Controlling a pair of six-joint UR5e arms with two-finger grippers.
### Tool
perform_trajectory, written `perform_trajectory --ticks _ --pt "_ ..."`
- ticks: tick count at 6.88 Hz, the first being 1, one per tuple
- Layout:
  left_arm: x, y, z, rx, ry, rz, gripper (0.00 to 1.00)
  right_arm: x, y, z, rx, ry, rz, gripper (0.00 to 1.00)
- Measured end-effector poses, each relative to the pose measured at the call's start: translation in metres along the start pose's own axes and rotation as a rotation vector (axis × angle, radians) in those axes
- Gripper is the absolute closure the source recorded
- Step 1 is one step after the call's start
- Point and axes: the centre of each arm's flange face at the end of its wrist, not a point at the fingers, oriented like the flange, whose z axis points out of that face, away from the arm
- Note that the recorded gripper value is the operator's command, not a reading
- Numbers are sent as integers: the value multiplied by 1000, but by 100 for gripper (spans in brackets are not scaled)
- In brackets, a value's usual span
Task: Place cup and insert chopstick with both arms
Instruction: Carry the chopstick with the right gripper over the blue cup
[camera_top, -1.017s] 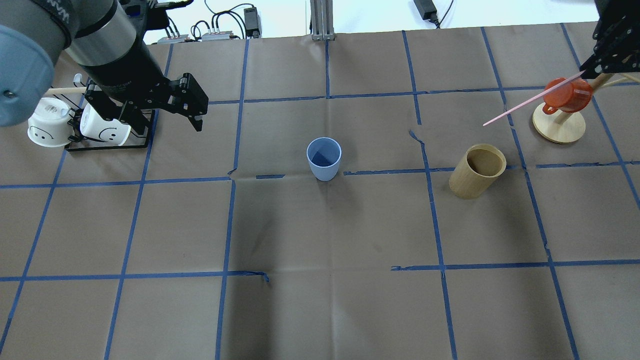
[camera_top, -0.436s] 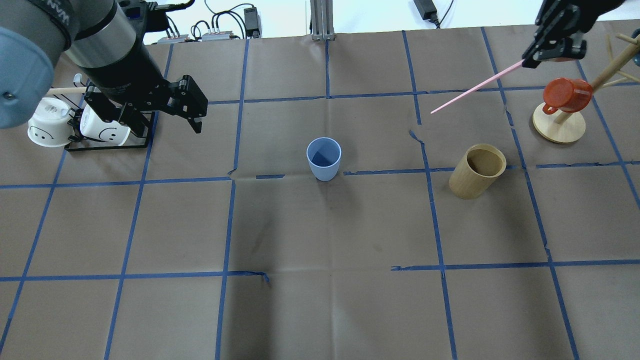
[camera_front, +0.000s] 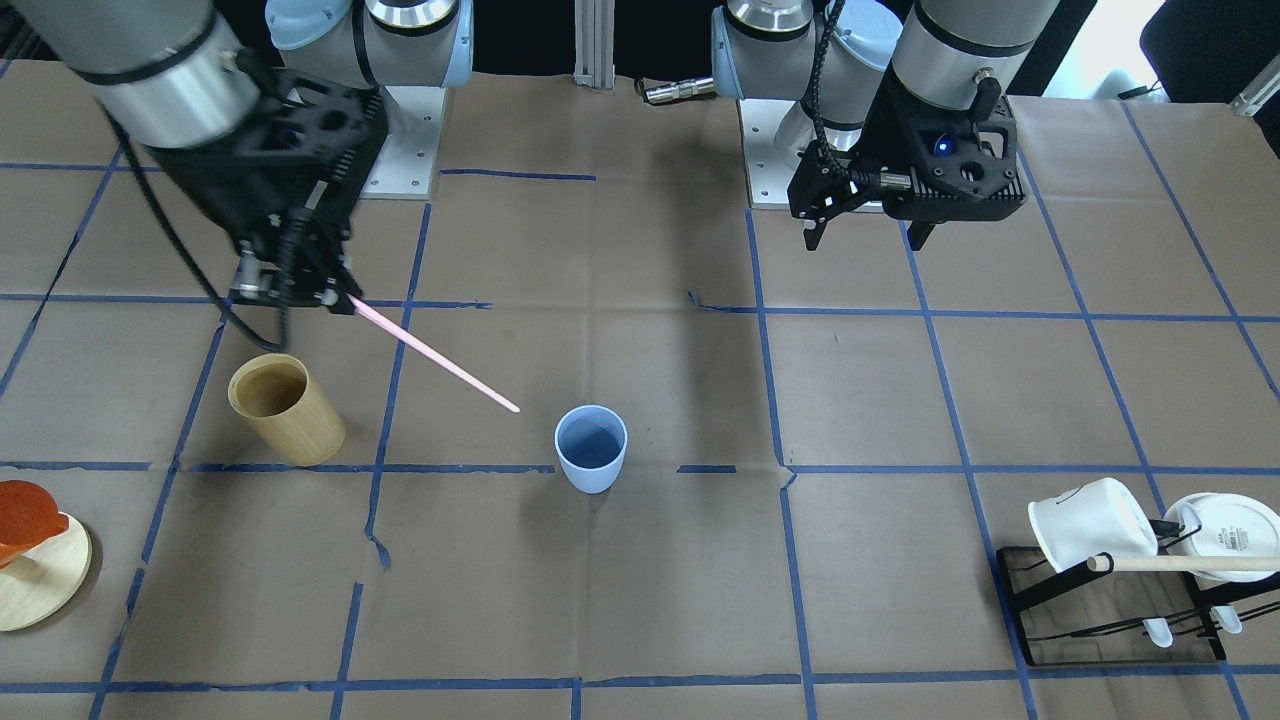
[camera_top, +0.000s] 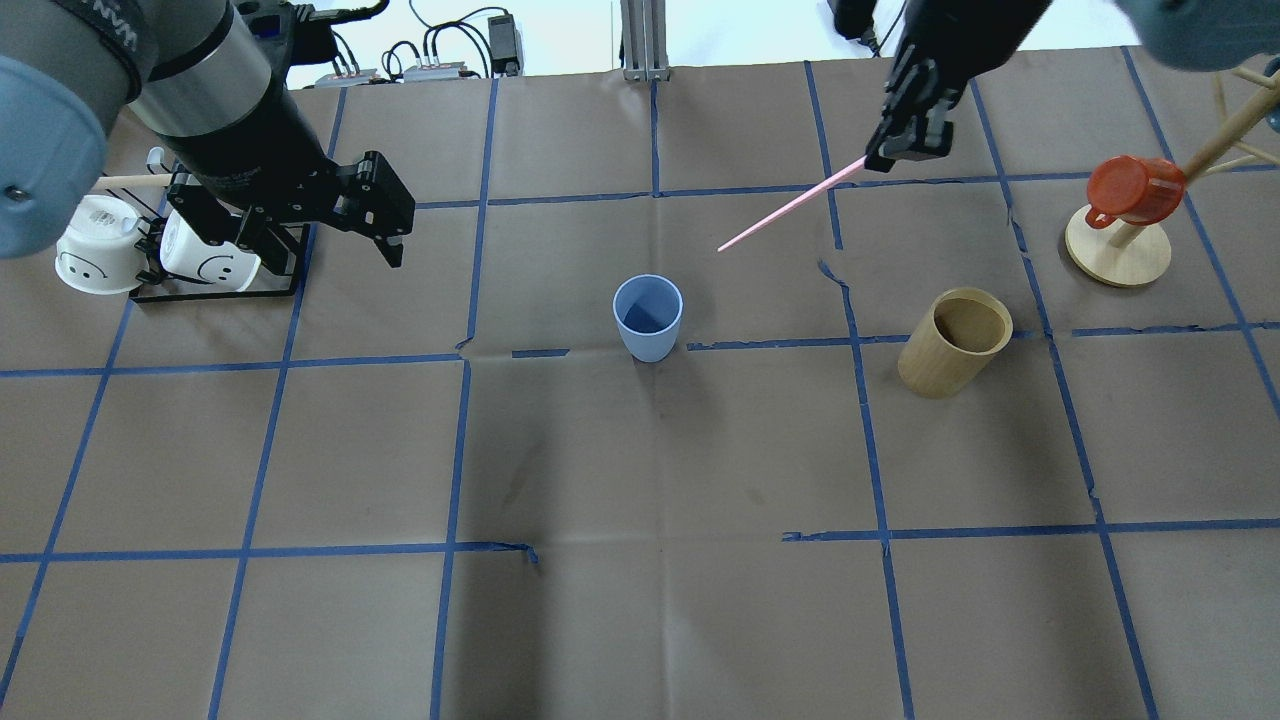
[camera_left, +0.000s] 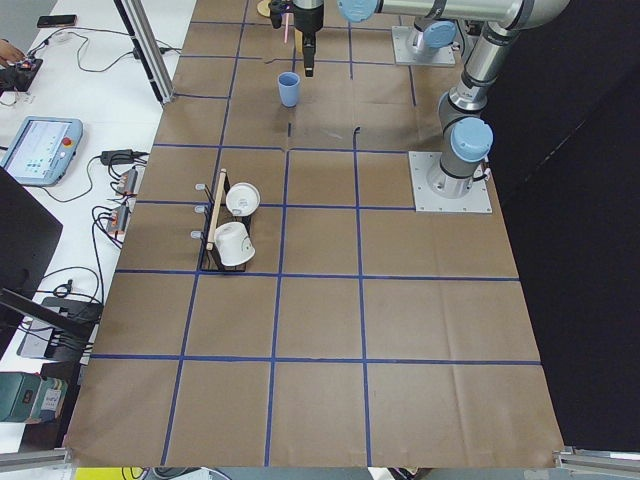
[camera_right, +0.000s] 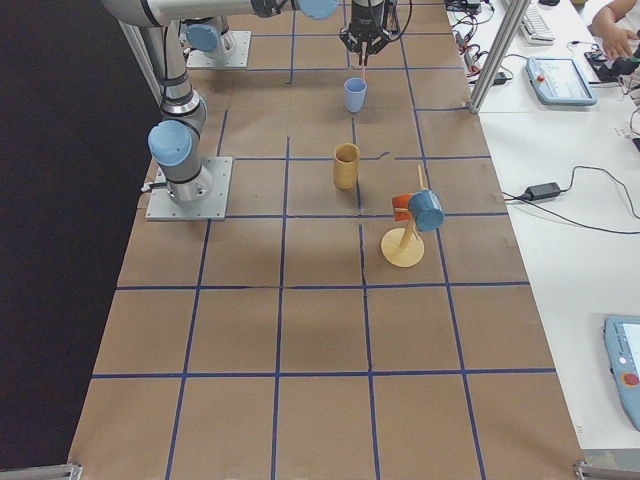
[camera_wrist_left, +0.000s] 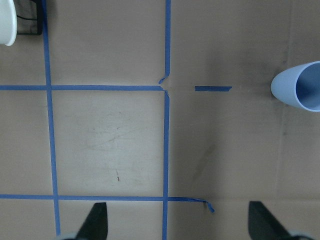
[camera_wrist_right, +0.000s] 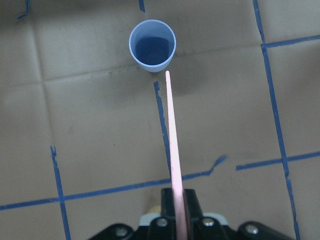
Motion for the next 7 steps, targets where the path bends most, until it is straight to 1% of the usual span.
perform_trajectory --ticks 1,3,5,7 --pt "0 0 0 0 0 0 0 -3 -26 19 1 -10 -8 93" --pt "0 0 0 0 0 0 0 -7 -54 48 -5 -6 -13 93" --pt "0 0 0 0 -1 0 0 -9 -58 73 -17 23 -24 93" --pt "0 0 0 0 -1 0 0 -10 -53 82 -50 49 -26 93"
